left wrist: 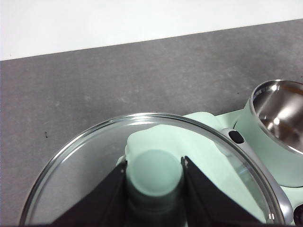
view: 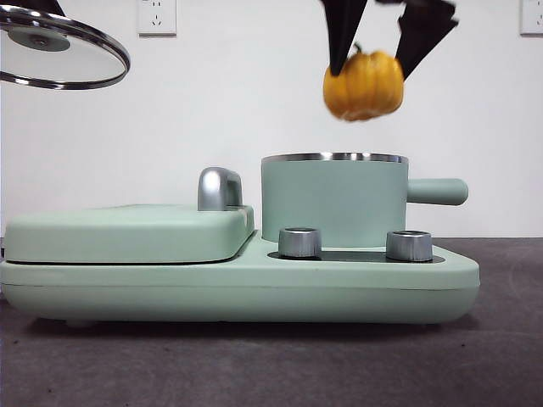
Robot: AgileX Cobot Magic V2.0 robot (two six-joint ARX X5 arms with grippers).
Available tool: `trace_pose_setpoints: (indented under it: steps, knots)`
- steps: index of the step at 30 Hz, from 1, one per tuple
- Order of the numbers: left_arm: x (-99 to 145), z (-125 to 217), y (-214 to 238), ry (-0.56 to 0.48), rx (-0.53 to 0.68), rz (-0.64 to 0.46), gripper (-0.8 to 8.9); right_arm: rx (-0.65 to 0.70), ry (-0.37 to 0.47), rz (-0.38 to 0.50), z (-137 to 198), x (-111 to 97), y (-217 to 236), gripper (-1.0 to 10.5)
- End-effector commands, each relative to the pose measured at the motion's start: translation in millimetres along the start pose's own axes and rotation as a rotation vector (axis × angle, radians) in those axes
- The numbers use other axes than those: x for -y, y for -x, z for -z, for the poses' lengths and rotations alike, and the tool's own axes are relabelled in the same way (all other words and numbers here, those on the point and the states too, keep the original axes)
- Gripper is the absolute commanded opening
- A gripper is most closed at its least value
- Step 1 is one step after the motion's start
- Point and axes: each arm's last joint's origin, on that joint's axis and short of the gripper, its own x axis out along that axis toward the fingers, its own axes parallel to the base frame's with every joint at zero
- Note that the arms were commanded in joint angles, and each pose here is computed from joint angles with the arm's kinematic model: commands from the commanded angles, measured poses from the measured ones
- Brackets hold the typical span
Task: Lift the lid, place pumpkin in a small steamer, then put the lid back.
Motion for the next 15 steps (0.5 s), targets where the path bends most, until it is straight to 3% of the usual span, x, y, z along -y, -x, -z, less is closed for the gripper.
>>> trace_pose_setpoints:
  steps: [1,15]
  knots:
    - [0.2,-7.9,2.2,0.009,0.046,0.001,0.09,-0.079,0.023,-0.001,-3.7,-1.9,-13.7,3.6]
    - [0.2,-7.9,2.2,0.008,0.046,0.001,0.09,-0.172,0.040,0.001,-22.6,4.5,-90.0,3.6]
